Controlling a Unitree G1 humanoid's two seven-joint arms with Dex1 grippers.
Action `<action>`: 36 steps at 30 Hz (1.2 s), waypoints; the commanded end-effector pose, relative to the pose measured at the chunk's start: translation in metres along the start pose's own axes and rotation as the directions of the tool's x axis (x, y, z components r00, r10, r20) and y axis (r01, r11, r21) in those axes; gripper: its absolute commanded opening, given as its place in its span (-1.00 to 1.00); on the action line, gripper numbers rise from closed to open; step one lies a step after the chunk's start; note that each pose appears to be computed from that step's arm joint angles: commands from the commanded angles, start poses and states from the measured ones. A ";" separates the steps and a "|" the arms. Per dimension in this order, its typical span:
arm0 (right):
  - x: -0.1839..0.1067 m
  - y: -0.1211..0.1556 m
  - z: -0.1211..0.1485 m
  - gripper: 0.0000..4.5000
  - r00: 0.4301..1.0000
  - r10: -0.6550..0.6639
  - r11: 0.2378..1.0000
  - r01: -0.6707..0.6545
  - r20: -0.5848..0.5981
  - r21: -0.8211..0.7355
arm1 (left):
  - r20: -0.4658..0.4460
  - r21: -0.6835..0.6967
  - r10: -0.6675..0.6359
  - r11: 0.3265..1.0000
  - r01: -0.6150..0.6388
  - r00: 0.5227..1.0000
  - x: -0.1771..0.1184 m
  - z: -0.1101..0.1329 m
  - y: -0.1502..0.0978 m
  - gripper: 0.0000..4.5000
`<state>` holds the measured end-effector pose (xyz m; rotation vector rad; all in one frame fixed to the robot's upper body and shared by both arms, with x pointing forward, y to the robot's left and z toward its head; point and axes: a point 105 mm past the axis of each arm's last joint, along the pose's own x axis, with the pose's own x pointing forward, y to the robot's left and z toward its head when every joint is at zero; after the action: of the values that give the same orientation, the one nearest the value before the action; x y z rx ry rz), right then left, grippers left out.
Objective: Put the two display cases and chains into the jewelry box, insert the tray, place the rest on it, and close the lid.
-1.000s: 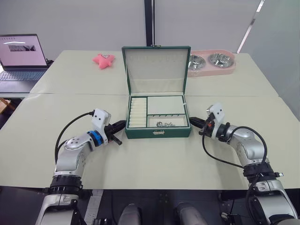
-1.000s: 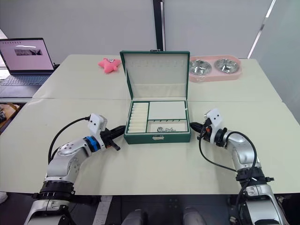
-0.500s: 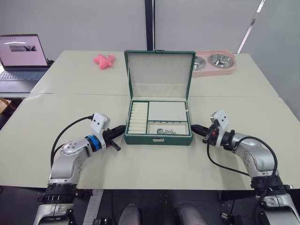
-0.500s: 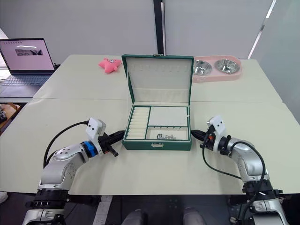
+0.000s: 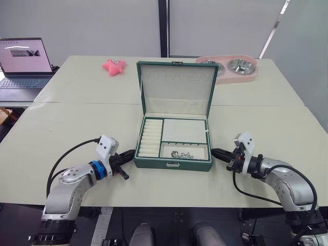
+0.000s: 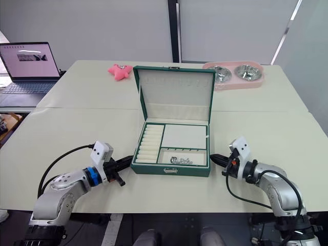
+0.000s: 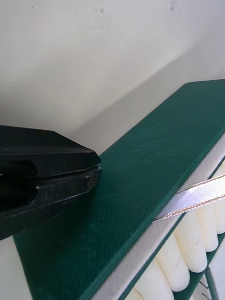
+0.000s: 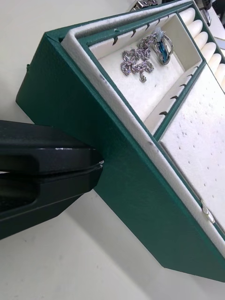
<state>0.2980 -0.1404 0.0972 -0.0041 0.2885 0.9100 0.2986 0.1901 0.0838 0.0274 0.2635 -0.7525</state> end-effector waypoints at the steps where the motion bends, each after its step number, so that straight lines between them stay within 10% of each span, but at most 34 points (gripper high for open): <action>1: 0.012 0.025 0.010 -1.00 0.992 0.121 0.993 -0.120 0.044 -0.016 | 0.017 -0.010 -0.173 0.985 0.173 0.985 0.009 0.003 -0.035 -1.00; 36: -0.013 -0.007 0.022 -1.00 0.997 0.007 1.000 -0.005 0.079 -0.019 | 0.121 0.104 -0.008 0.995 -0.005 0.993 -0.016 0.017 -0.009 -1.00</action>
<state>0.3000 -0.1479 0.1016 0.0264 0.2761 0.8988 0.2874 0.1922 0.0855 0.0428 0.2027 -0.7503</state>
